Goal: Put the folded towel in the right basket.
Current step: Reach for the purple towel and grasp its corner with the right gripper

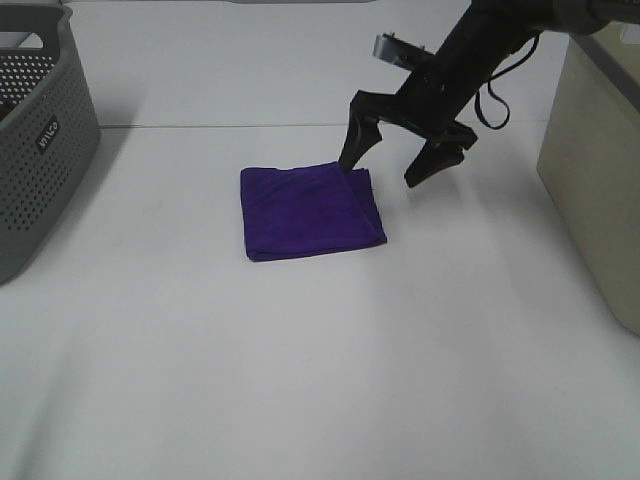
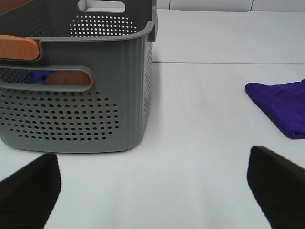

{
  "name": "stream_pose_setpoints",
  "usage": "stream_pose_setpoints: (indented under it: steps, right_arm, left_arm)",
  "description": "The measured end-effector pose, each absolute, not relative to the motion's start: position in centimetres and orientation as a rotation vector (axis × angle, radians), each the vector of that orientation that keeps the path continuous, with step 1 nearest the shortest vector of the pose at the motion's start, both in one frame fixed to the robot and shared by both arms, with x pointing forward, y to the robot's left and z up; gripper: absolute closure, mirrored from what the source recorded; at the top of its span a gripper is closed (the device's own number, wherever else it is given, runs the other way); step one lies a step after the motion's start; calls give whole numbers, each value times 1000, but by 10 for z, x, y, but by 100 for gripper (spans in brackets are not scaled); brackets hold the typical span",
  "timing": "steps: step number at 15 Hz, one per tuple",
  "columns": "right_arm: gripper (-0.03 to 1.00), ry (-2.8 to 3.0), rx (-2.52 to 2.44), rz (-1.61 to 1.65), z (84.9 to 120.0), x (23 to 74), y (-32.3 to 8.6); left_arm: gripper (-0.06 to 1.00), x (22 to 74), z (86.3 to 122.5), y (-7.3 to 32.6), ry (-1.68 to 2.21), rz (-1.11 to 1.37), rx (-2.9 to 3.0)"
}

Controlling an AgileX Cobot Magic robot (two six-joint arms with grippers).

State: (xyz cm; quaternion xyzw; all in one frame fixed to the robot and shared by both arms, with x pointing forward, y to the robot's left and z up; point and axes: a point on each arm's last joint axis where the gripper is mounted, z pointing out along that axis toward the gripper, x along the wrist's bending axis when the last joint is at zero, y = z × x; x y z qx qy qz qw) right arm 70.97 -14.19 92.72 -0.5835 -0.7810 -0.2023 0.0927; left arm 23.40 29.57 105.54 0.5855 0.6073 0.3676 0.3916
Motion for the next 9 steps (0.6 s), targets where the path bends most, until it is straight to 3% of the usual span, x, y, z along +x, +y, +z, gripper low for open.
stream_pose_setpoints:
  steps: [4, 9]
  right_arm:
    - [-1, -2282, -1735, -502, 889, 711, -142]
    - [-1, -2244, -1761, -508, 879, 713, -140]
  left_arm:
    - [-5, 234, 1055, 296, 1542, 933, 1487]
    - [-5, 234, 1055, 296, 1542, 933, 1487]
